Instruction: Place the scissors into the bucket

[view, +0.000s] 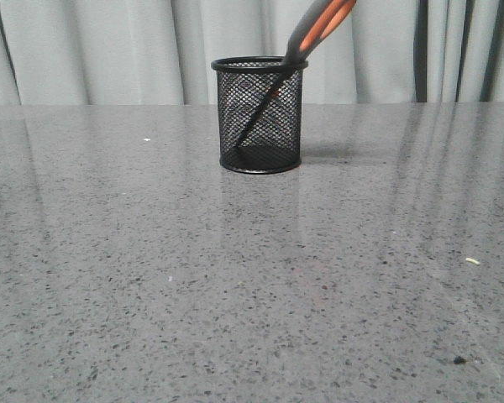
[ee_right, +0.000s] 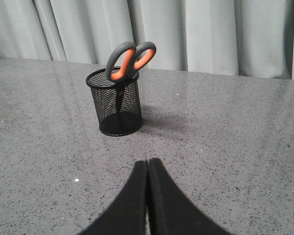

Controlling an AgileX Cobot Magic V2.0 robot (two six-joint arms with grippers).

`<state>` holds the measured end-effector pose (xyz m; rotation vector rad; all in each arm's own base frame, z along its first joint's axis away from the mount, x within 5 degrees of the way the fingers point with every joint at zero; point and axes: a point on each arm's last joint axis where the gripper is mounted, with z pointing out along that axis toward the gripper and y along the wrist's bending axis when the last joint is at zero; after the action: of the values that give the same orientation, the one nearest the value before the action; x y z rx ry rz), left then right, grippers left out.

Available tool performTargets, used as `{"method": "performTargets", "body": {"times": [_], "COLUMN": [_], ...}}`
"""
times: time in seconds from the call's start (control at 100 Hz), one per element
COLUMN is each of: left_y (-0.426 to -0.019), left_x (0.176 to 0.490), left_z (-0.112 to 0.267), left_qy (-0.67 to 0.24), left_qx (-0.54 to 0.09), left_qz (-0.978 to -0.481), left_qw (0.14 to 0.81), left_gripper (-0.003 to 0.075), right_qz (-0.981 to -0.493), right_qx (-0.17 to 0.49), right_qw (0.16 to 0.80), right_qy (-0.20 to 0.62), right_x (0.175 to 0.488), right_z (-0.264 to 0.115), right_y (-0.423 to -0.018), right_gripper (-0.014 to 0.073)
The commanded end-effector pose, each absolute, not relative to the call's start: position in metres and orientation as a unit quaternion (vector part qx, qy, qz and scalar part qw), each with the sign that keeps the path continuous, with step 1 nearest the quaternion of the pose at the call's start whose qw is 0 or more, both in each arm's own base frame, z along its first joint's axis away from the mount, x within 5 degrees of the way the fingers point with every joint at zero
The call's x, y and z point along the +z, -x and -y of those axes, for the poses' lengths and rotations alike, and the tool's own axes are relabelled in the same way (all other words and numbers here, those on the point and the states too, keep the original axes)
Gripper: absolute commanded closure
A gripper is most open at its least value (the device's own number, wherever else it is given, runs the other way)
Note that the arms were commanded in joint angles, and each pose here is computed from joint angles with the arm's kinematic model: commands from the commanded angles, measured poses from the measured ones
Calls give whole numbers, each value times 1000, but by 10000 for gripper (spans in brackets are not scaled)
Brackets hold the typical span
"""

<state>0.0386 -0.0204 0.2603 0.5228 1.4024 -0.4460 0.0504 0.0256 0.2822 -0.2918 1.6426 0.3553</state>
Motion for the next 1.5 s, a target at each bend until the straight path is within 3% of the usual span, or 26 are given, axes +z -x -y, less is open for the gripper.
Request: {"method": "performTargets", "body": {"times": [0.0, 0.77, 0.92, 1.1, 1.35, 1.49], "left_y": [-32, -32, -31, -36, -51, -54], "left_x": [274, 274, 273, 266, 230, 220], "left_z": [19, 19, 21, 19, 9, 6], "left_qy": [-233, -239, -261, -200, -32, -3], "left_qx": [-223, -223, -192, -145, -99, -82], "left_qz": [-595, -591, -588, -612, -626, -639], "left_qw": [736, 737, 741, 751, 773, 765], "left_gripper": [740, 740, 740, 740, 740, 740], "right_qz": [-691, -691, -691, -691, -691, -691], "right_qx": [154, 154, 154, 154, 154, 154], "right_qw": [697, 697, 697, 697, 697, 697], "right_qy": [116, 116, 116, 116, 116, 116], "right_x": [299, 299, 299, 299, 299, 299], "right_z": [-23, -23, -23, -23, -23, -23], "right_y": [-51, -51, -51, -51, -51, -51], "right_gripper": [669, 669, 669, 669, 669, 669]}}
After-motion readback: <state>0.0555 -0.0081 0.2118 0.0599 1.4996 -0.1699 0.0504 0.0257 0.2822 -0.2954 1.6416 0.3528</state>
